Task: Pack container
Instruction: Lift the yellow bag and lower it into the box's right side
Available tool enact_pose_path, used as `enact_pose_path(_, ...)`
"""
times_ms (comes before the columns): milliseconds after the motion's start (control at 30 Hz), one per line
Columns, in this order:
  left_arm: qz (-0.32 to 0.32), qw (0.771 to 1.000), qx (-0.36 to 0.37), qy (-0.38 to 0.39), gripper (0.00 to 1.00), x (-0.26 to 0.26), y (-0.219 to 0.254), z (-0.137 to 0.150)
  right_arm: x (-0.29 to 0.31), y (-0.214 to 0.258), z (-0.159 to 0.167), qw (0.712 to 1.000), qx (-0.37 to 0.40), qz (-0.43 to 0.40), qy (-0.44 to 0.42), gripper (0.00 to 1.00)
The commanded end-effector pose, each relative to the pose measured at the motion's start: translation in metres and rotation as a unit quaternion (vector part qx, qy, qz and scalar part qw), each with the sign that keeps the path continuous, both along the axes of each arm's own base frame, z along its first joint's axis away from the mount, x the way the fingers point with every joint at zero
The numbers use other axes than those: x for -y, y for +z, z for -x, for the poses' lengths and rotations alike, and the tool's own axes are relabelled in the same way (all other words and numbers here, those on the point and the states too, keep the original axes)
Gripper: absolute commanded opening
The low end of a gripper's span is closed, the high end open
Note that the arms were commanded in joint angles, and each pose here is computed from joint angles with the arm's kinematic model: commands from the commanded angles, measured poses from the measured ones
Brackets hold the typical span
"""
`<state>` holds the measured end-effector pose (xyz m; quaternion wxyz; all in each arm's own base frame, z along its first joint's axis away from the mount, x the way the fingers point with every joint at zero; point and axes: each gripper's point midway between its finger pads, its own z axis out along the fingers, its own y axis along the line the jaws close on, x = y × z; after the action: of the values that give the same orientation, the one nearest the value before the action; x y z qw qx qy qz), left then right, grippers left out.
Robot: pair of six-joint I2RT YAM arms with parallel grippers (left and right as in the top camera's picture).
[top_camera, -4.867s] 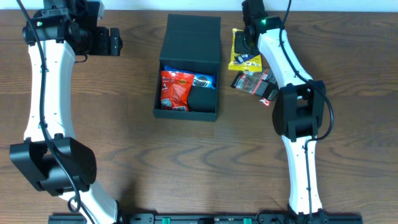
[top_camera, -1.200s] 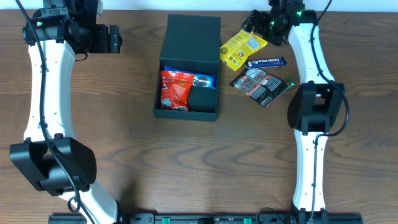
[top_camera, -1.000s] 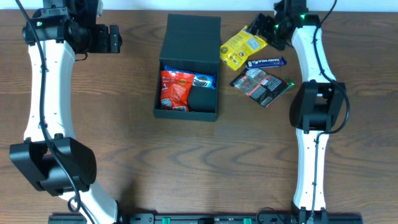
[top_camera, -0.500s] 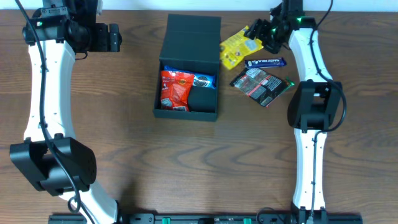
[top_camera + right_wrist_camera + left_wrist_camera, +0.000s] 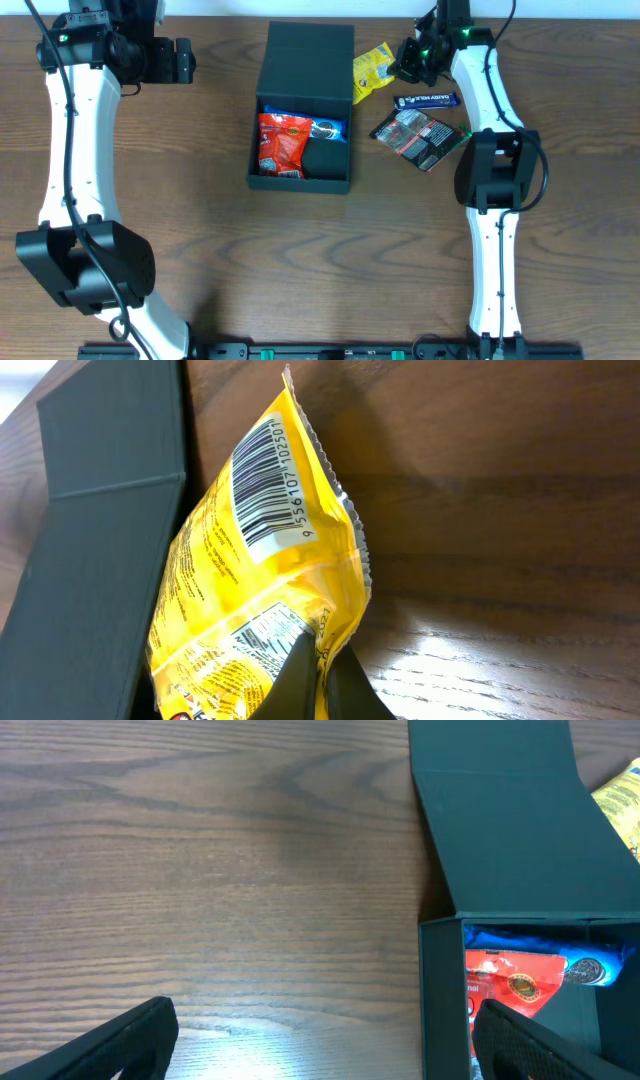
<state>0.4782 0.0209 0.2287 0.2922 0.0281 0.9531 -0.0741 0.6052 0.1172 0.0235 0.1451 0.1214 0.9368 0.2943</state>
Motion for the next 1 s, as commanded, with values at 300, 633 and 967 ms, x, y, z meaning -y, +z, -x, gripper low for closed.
enact_pose_path(300, 0.003, 1.0, -0.006, 0.007, 0.95, -0.004, -0.004, 0.0, 0.025, 0.171, 0.001, 0.977, 0.186, 0.083, 0.058, 0.01)
enact_pose_path(633, 0.002, 1.0, -0.006, 0.005, 0.95, -0.004, -0.004, 0.0, -0.038, 0.252, 0.095, 0.933, 0.238, -0.041, 0.266, 0.01)
enact_pose_path(967, -0.011, 1.0, -0.014, -0.016, 0.95, -0.003, -0.007, 0.006, -0.118, 0.232, 0.183, 0.87, 0.195, -0.073, 0.447, 0.01)
